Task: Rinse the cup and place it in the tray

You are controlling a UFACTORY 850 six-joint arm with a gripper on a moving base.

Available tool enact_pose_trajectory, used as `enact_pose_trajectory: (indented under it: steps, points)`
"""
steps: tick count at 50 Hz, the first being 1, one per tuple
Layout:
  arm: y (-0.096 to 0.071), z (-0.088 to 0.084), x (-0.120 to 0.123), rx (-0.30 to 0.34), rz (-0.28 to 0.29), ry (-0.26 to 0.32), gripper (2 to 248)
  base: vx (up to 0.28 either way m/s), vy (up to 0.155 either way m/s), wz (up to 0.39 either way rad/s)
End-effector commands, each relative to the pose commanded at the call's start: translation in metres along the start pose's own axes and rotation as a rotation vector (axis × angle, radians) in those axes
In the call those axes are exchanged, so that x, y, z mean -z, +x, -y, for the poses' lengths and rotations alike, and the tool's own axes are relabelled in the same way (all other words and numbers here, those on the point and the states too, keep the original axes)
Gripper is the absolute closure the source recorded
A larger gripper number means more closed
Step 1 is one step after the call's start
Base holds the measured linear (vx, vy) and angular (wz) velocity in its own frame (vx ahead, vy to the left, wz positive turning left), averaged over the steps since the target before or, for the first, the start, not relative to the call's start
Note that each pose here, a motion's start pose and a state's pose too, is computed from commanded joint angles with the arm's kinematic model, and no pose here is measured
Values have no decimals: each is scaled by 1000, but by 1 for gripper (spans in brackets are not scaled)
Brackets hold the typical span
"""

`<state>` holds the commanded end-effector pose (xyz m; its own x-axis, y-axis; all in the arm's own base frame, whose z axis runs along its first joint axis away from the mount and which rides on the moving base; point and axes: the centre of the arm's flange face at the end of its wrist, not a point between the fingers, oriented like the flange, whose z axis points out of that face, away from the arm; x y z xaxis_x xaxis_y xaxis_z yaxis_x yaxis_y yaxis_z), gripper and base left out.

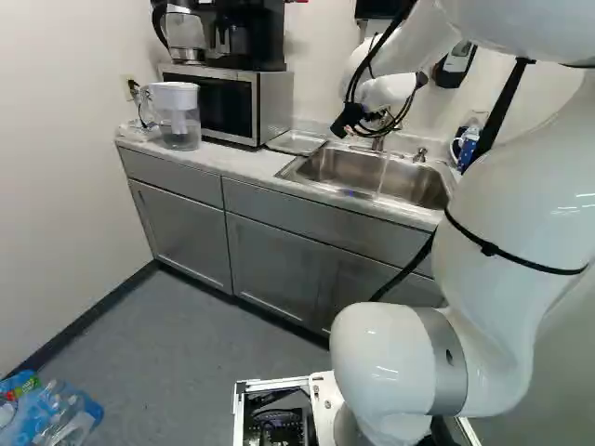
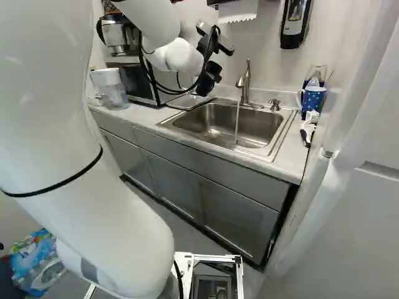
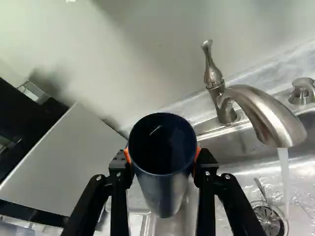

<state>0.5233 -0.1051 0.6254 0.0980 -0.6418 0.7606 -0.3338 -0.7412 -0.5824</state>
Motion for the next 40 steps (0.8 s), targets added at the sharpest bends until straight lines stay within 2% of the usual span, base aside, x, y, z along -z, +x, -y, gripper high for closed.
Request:
enact_pose_trajectory:
  steps: [40]
  points:
    - [0,0,0,-420,0,0,125,0,0,0]
